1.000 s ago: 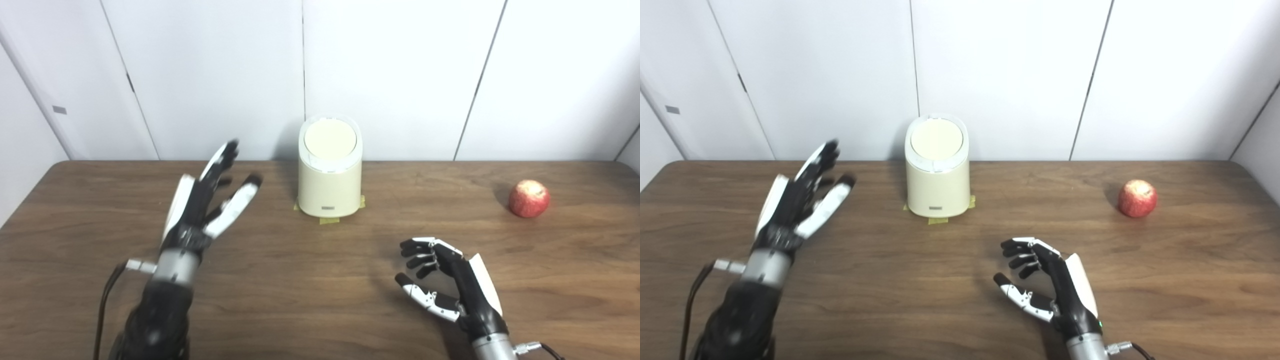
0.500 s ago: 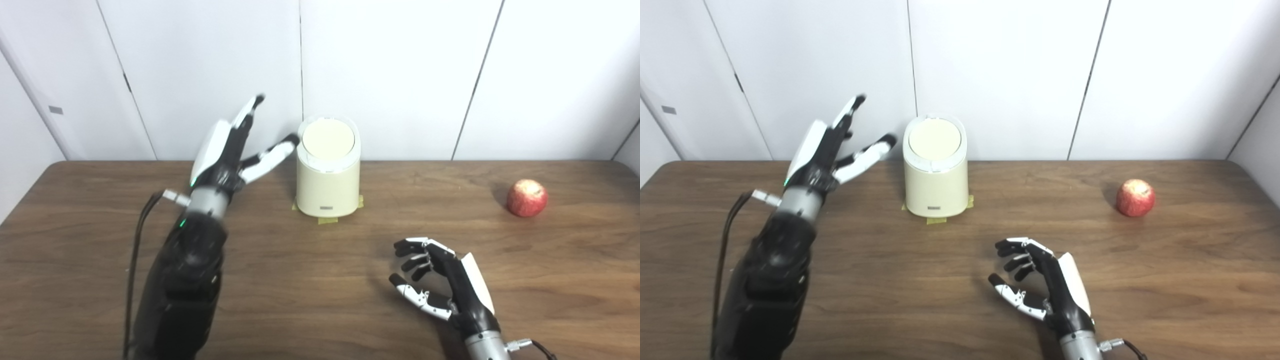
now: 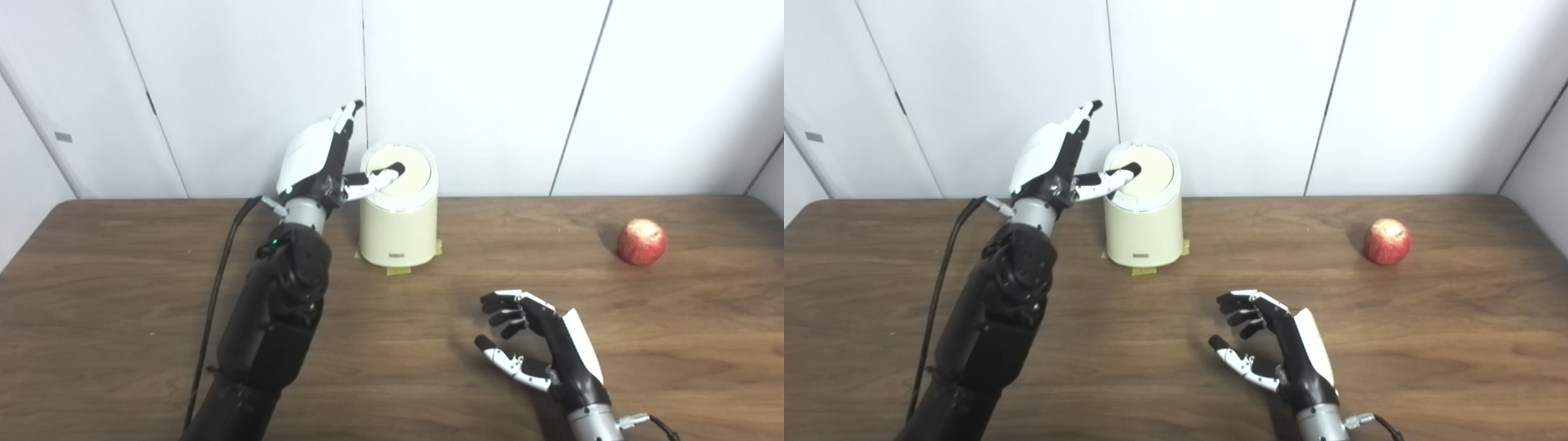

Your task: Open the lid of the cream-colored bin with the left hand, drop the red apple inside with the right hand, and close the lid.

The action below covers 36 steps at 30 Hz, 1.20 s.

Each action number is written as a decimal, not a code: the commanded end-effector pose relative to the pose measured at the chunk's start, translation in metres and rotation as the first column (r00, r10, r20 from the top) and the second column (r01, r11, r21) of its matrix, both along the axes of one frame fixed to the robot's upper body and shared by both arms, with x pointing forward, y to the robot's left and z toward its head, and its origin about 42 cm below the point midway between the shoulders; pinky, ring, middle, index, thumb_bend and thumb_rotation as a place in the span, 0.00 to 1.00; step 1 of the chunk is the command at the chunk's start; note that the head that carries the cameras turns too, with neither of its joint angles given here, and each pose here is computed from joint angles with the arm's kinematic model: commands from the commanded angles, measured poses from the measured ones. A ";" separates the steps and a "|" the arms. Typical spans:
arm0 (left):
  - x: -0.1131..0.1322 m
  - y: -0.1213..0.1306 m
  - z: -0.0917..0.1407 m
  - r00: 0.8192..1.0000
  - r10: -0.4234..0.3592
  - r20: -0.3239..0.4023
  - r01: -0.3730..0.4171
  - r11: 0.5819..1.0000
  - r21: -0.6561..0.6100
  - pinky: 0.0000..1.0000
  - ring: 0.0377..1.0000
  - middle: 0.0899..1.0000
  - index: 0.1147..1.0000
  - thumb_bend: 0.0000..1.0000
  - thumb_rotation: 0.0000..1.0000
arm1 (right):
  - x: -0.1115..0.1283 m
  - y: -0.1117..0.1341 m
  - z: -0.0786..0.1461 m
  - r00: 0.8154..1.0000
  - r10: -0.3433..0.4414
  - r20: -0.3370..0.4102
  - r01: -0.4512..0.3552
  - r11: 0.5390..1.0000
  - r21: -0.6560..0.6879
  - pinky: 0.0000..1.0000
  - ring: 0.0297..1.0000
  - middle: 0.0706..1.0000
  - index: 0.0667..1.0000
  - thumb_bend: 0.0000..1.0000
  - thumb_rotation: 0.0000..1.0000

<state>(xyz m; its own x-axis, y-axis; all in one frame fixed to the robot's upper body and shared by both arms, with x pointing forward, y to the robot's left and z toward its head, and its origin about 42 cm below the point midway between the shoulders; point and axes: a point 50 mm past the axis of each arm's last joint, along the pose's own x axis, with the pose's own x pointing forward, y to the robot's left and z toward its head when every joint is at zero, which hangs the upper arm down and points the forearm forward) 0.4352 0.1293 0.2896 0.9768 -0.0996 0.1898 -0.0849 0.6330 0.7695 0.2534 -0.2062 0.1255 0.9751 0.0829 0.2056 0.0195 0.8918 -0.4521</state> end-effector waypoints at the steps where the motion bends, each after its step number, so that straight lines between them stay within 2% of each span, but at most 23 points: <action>1: 0.009 -0.012 0.035 0.993 -0.014 0.121 0.014 1.000 -0.002 0.99 0.99 1.00 0.99 0.64 0.37 | 0.007 0.003 0.011 0.997 0.016 0.078 -0.017 1.000 0.008 0.48 0.58 0.62 0.61 0.25 0.14; 3: 0.011 -0.013 0.033 0.993 -0.024 0.112 0.025 1.000 -0.002 0.99 1.00 1.00 0.98 0.64 0.34 | 0.007 0.003 0.011 0.997 0.017 0.076 -0.018 1.000 0.009 0.46 0.57 0.61 0.61 0.26 0.13; 6: 0.011 -0.016 0.029 0.994 -0.020 0.109 0.019 1.000 0.009 0.93 0.97 0.98 0.97 0.65 0.31 | 0.007 0.003 0.011 0.998 0.020 0.065 -0.021 1.000 0.015 0.45 0.56 0.61 0.62 0.26 0.15; 10: 0.014 -0.019 0.024 0.995 -0.004 0.099 0.001 0.999 0.039 0.94 0.98 0.98 0.97 0.64 0.30 | 0.007 0.003 0.010 0.998 0.019 0.064 -0.020 1.000 0.011 0.47 0.58 0.61 0.62 0.26 0.16; 15: 0.025 -0.019 0.020 0.995 0.025 0.092 -0.032 0.997 0.077 0.93 0.97 0.98 0.96 0.62 0.37 | 0.007 0.004 0.009 0.998 0.016 0.057 -0.017 1.000 0.014 0.48 0.58 0.62 0.62 0.27 0.15; 19: 0.031 -0.018 0.017 0.997 0.036 0.074 -0.043 0.995 0.094 0.95 0.98 0.99 0.97 0.61 0.37 | 0.006 0.004 0.008 0.998 0.017 0.056 -0.018 1.000 0.013 0.46 0.57 0.61 0.62 0.27 0.14; 23: 0.034 -0.017 0.014 0.997 0.047 0.065 -0.053 0.994 0.099 0.97 0.99 0.99 0.97 0.63 0.28 | 0.006 0.004 0.007 0.998 0.019 0.053 -0.020 1.000 0.015 0.48 0.58 0.61 0.62 0.27 0.14; 32: 0.042 -0.017 0.003 0.994 0.083 0.077 -0.095 0.980 0.177 0.94 0.95 0.96 0.93 0.59 0.24 | 0.005 0.008 0.008 0.998 0.023 0.056 -0.024 1.000 0.014 0.50 0.59 0.62 0.62 0.26 0.14; 36: 0.046 -0.017 0.001 0.992 0.082 0.092 -0.099 0.975 0.201 0.93 0.94 0.94 0.91 0.64 0.13 | 0.005 0.010 0.008 0.998 0.022 0.054 -0.024 0.999 0.026 0.49 0.59 0.62 0.62 0.26 0.14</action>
<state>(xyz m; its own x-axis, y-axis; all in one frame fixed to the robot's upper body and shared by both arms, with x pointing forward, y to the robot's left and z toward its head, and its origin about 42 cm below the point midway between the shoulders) 0.4717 0.1168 0.2567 0.9885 -0.0448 0.1442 -0.1060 0.4745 0.8738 0.2540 -0.2038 0.1257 0.9731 0.0930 0.2106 0.0120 0.8930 -0.4498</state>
